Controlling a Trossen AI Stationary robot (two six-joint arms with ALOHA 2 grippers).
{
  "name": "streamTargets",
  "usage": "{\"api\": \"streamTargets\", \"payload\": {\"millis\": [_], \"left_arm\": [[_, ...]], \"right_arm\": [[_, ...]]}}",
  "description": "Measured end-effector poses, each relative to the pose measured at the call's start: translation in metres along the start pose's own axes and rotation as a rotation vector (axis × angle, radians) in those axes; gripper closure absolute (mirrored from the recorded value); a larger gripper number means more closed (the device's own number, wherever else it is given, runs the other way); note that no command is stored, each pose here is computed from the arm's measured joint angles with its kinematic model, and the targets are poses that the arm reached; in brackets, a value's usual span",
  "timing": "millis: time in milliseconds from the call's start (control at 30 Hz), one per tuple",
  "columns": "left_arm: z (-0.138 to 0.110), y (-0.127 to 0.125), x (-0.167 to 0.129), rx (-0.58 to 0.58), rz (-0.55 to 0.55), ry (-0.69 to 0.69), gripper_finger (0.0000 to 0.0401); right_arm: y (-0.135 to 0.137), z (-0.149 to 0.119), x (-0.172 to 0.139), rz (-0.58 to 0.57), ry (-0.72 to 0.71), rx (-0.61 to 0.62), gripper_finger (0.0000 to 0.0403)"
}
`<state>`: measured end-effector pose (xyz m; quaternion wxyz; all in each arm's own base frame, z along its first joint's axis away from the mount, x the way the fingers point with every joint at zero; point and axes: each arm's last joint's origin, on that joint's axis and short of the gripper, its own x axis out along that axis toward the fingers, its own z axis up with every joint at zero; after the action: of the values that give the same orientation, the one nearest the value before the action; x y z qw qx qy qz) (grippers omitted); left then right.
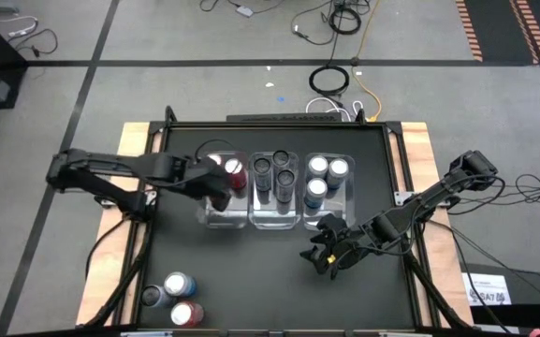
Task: Sort soda cans
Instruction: Put the blue-white soda can into the middle right transparent bin
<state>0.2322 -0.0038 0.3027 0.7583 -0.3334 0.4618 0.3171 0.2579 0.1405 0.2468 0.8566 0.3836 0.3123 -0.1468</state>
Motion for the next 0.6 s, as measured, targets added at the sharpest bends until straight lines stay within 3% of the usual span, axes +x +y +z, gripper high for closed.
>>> {"api": "streamTargets", "payload": {"millis": [133,333,600], "left_arm": [[-0.012,-0.006,-0.032,-0.014,-0.050,-0.042,0.0008],[-0.054,-0.032,-0.061,-0.001,-0.141,-0.050,0.0008],[-0.126,-0.032,-0.072,-0.141,0.099,0.137,0.0008]], "right_arm": [[0.000,0.000,0.000,0.000,0.000,-0.027,0.0092],[0.000,-0.001,0.000,0.017,0.040,-0.075,0.0092],[0.002,-0.006,-0.001,0.059,0.124,-0.155,0.0092]]}}
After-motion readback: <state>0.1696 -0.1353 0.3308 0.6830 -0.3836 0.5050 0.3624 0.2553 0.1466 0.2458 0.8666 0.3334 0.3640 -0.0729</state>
